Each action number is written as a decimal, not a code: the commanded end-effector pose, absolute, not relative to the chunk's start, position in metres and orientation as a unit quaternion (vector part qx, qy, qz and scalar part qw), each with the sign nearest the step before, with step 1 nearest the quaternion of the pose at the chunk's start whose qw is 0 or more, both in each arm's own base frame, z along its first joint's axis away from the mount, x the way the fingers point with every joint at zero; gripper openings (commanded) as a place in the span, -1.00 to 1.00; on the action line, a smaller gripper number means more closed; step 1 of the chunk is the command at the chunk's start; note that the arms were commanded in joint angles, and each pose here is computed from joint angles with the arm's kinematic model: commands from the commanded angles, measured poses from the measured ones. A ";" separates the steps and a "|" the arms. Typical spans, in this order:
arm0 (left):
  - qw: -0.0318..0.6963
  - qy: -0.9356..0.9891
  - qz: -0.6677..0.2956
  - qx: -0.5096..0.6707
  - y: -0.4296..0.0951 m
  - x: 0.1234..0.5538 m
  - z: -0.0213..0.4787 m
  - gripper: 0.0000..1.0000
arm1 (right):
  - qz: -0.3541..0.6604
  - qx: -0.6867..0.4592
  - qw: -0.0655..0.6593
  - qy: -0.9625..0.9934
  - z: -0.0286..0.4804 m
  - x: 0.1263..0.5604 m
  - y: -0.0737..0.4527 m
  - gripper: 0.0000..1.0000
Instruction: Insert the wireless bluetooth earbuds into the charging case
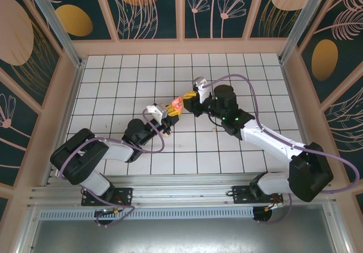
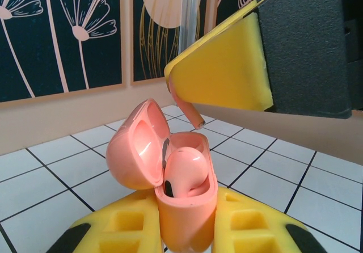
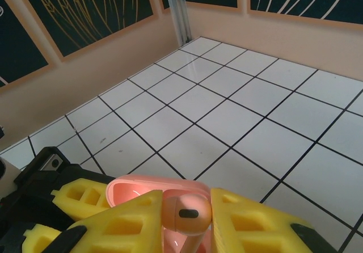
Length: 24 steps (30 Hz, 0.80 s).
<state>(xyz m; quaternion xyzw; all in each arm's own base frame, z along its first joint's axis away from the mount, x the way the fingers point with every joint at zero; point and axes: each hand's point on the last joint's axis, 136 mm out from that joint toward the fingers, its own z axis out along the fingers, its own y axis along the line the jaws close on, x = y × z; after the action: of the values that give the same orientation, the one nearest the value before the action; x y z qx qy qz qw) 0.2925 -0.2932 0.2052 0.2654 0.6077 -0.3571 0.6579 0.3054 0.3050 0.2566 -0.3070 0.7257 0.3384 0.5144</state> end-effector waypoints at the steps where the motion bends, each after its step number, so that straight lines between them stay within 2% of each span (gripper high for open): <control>1: 0.666 0.591 -0.374 0.260 -0.297 0.291 0.221 -0.88 | 0.352 -0.315 0.530 0.704 0.271 0.304 0.313 -0.53; 24: 0.680 0.577 -0.379 0.249 -0.295 0.291 0.239 -0.87 | 0.310 -0.325 0.509 0.734 0.238 0.306 0.307 -0.54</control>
<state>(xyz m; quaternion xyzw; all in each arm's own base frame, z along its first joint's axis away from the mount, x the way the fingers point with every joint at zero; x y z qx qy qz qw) 0.2929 -0.2933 0.2093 0.2596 0.6065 -0.3625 0.6583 0.3086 0.3065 0.2475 -0.3152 0.7298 0.3224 0.5138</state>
